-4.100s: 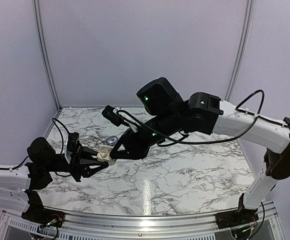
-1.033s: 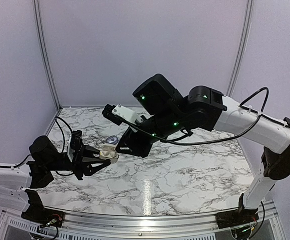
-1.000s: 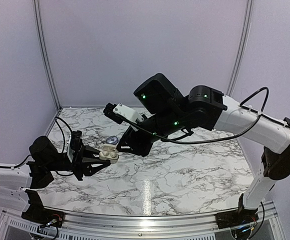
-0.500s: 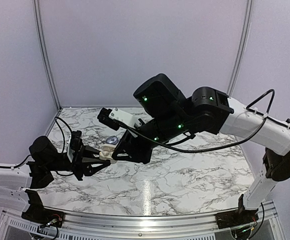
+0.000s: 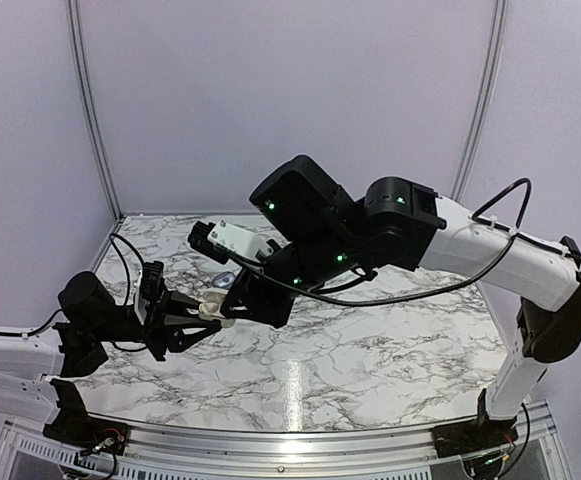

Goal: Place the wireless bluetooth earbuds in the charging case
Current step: Adjust the right earbud in the right side groove of the charging case, then close the charging case with the earbuds.

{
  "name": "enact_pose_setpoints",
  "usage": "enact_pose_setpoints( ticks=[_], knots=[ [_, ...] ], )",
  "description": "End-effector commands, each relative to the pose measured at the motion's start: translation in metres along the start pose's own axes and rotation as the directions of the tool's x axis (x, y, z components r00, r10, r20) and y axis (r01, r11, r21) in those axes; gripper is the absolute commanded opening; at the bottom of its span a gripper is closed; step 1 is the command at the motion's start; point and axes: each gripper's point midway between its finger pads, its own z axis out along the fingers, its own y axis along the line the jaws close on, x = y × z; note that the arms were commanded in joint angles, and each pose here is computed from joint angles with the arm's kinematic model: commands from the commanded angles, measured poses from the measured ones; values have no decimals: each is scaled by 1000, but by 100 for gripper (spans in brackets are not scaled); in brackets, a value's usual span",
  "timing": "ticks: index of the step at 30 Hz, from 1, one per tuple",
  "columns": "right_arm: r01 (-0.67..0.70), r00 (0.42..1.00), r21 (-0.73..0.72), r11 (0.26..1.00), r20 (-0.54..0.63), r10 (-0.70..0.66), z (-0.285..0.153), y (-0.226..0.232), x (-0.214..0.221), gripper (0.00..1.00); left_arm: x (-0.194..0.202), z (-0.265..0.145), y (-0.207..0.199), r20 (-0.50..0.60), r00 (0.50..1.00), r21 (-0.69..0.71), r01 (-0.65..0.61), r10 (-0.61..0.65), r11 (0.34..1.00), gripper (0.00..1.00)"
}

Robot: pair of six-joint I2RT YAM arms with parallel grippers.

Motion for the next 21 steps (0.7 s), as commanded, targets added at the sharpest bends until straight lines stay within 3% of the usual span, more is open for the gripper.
enact_pose_setpoints(
  ticks=[1,7,13,21],
  knots=[
    [-24,999,60,998,-24,25,1,-9,6,19,-28,1,-5,73,995,15,-62,61,998,0],
    [-26,998,83,996,-55,31,2,-13,14,10,-31,-1,-3,83,995,-3,-64,64,998,0],
    [-9,1000,-12,1000,-10,9,-4,4,6,29,-30,1,-2,79,995,-2,-60,60,998,0],
    [40,992,-85,996,120,-29,-31,20,-20,30,-28,2,-2,71,996,5,-56,56,998,0]
  ],
)
